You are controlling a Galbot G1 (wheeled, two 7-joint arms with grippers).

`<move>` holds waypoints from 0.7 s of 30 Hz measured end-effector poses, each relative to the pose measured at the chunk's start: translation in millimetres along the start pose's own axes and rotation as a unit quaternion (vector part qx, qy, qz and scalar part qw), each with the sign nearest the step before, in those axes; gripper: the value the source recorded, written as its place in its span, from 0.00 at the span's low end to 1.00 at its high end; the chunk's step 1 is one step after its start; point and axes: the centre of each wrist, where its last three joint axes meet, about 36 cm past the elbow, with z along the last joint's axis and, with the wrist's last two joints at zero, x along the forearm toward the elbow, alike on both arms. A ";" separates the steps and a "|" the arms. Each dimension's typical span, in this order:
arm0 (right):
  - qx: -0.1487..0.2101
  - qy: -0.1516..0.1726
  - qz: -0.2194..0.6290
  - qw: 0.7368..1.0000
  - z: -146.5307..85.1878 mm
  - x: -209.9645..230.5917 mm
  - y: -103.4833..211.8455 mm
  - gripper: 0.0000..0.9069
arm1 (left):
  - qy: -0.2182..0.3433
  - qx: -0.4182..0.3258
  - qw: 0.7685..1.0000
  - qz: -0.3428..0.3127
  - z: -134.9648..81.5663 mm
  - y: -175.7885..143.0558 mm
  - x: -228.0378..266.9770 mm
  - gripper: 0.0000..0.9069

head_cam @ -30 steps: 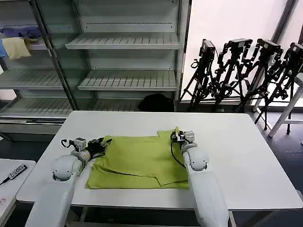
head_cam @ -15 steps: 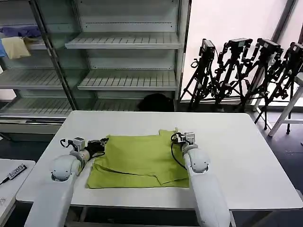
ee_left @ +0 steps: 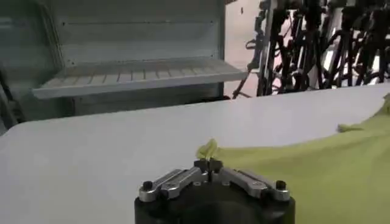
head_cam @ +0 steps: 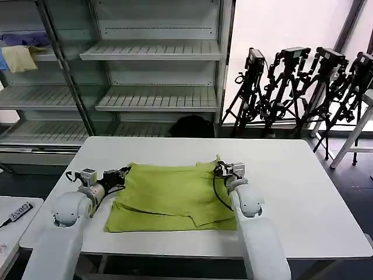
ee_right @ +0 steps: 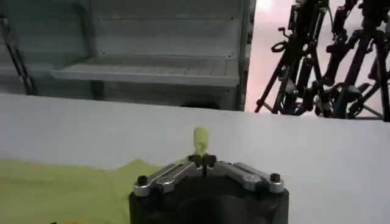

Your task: Fold and organize the clothes.

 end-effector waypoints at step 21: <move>-0.010 -0.007 -0.008 1.000 34.7 79.8 -1.9 0.00 | -0.009 0.013 0.999 0.030 31.7 -12.3 50.9 0.01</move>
